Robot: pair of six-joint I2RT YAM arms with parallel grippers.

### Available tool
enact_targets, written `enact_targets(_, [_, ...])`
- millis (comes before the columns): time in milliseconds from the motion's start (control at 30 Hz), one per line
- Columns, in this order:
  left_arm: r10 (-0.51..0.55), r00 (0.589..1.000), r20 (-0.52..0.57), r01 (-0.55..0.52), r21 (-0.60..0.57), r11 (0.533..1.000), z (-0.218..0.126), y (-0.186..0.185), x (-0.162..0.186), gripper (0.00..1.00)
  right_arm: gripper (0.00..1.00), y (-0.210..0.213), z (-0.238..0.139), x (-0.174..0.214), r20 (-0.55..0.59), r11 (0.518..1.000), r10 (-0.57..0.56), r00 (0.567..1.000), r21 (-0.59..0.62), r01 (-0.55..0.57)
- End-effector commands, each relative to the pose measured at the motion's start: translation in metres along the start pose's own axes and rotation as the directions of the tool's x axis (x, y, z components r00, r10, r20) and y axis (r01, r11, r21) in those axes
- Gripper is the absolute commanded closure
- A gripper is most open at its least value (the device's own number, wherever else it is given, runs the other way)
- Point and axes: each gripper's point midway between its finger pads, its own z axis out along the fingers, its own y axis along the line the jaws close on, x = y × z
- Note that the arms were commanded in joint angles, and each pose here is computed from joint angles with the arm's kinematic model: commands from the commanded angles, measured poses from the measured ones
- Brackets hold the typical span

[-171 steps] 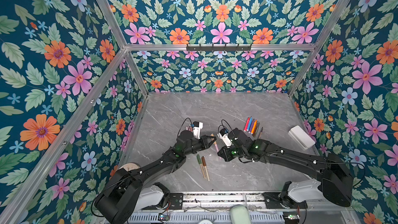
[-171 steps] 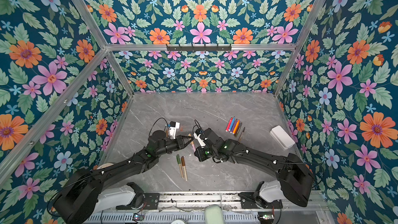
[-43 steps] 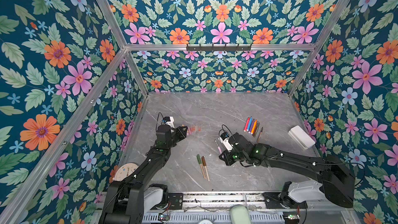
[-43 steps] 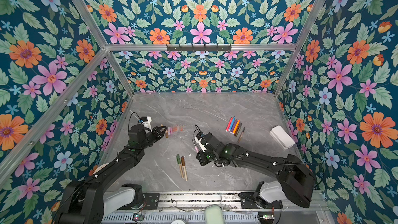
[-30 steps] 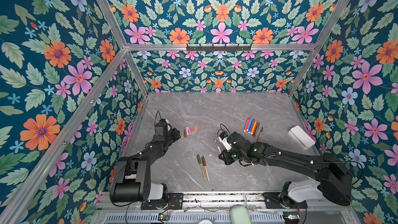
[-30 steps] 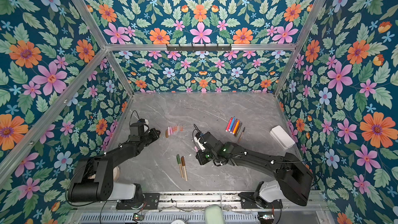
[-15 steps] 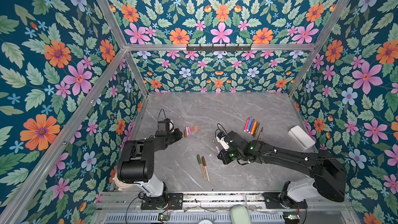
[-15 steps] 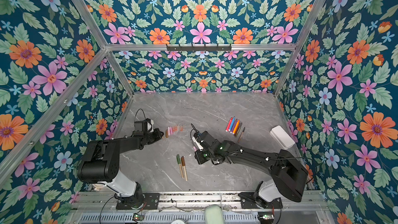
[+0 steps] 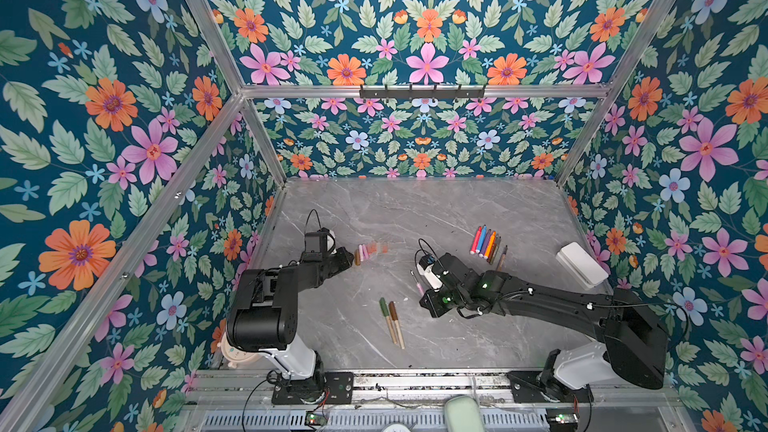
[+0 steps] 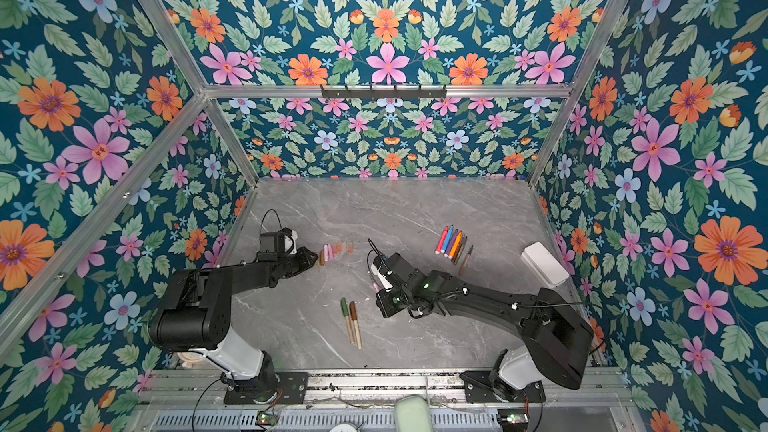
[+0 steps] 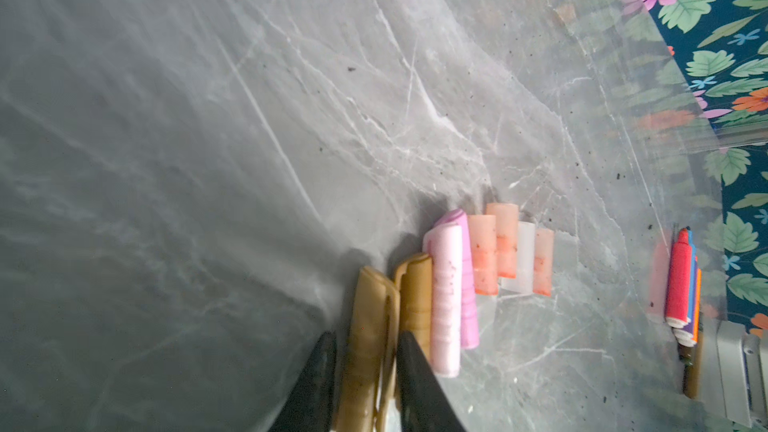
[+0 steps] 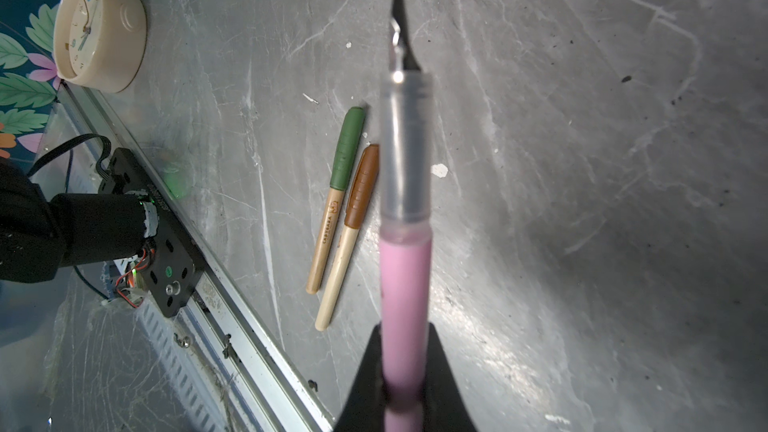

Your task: Open the pen caps

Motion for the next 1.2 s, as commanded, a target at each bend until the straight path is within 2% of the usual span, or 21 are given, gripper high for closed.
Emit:
enact_targets(0, [-0.006,1.000,-0.001,0.006,-0.011,1.000,-0.005,-0.001,-0.001,0.66,1.00,0.003,-0.001,-0.002,0.007,1.000,-0.010,1.000,-0.010,0.011])
enact_targets(167, [0.005,0.999,0.046,-0.006,0.008,1.000,-0.021,-0.014,-0.015,0.67,1.00,0.001,-0.001,0.000,0.006,1.000,-0.008,1.000,-0.008,0.008])
enact_targets(367, [0.005,0.998,0.059,-0.010,0.089,0.996,-0.026,-0.033,-0.023,0.84,1.00,0.002,0.000,0.001,0.010,1.000,-0.007,1.000,-0.014,0.007])
enact_targets(433, [-0.006,0.999,0.048,0.000,0.133,0.991,-0.022,-0.039,-0.021,0.86,1.00,0.002,0.000,0.001,0.010,1.000,-0.007,1.000,-0.013,0.007])
enact_targets(667, [-0.051,0.999,0.020,0.045,0.238,0.970,-0.008,-0.053,-0.021,0.84,1.00,0.002,-0.001,0.001,0.010,1.000,-0.009,1.000,-0.012,0.009])
enact_targets(1167, [-0.060,0.998,-0.013,0.061,0.223,0.973,0.014,-0.045,-0.020,0.83,1.00,-0.001,-0.003,0.003,0.007,1.000,-0.016,1.000,0.002,0.016])
